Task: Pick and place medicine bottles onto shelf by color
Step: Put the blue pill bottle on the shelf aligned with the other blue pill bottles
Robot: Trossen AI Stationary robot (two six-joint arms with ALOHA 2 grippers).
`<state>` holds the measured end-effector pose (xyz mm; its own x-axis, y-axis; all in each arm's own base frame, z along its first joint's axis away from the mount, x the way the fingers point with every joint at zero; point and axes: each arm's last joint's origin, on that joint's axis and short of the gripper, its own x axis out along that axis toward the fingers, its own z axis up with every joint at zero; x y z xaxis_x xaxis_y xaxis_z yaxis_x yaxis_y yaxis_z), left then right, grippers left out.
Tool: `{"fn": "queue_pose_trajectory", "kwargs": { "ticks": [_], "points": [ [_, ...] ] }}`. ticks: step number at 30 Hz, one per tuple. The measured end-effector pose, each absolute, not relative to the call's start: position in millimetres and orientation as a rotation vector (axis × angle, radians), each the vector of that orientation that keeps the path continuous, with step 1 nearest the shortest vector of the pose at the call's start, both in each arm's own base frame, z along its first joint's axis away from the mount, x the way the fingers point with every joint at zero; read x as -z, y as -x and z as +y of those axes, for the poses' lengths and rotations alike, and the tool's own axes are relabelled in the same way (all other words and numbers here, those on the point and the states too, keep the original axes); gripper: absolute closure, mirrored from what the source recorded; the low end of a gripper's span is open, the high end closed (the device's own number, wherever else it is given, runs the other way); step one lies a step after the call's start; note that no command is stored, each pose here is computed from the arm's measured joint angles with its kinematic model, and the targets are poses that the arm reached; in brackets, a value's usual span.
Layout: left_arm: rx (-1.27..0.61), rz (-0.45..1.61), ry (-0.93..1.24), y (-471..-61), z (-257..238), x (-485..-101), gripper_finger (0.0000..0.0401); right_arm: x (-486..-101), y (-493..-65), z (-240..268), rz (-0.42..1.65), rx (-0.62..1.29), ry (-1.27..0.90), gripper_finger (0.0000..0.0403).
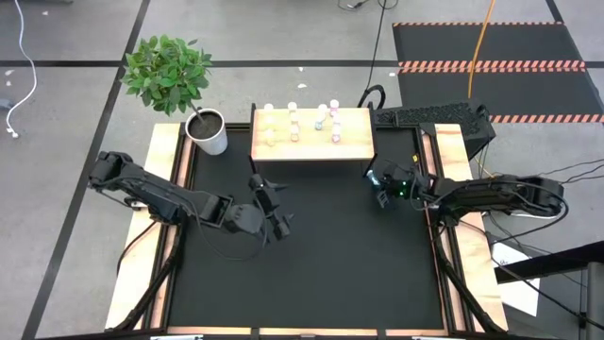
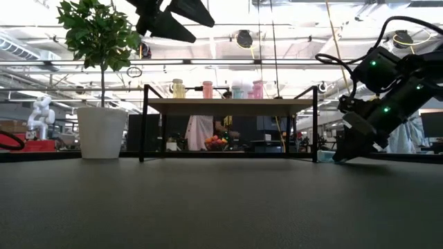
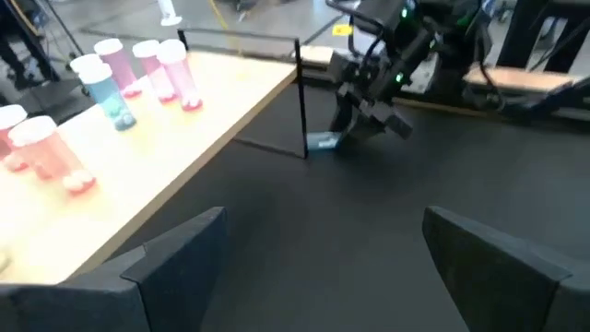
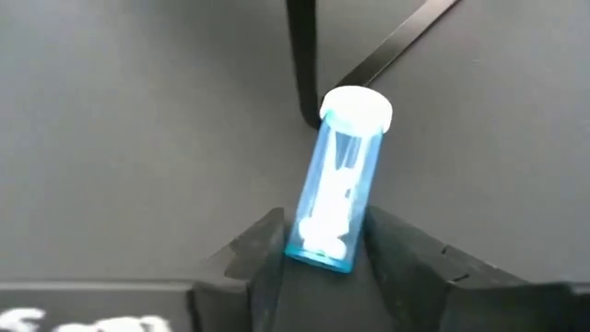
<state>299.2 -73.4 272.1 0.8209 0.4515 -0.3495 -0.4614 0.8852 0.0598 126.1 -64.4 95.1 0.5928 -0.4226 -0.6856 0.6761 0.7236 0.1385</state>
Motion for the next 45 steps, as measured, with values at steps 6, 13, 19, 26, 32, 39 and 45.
{"fn": "queue_pose_trajectory", "kwargs": {
  "ticks": [6,13,19,26,32,39,45],
  "points": [
    [-0.512,0.407,0.085,-298.6,-73.2,-283.3,0.0036,-93.7,-125.6,-67.0,0.682,0.64,-0.433,0.0302],
    [-0.515,0.358,0.261,-299.6,-75.5,-286.1,0.0036,-94.6,-125.0,-64.4,0.663,0.642,-0.527,0.0306],
    [-0.498,0.365,0.265,-297.7,-81.4,-285.4,0.0036,-100.6,-121.0,-57.0,0.62,0.642,-0.65,0.0304],
    [-0.479,0.349,0.302,-298.0,-84.5,-286.8,0.0036,-112.5,-118.1,-38.0,0.581,0.537,-0.637,0.03],
    [-0.48,0.336,0.317,-299.4,-82.3,-287.9,0.0036,-120.8,-116.4,-27.0,0.518,0.491,-0.636,0.0299],
    [-0.432,0.334,0.347,-303.9,-75.6,-290.0,0.0036,-146.6,-130.1,-10.9,0.31,0.154,-0.613,0.0299],
    [-0.31,0.221,0.283,-332.5,-66.3,-288.0,0.0036,-176.8,-142.3,-0.3,0.022,-0.01,-0.551,0.0299]
  ]
}}
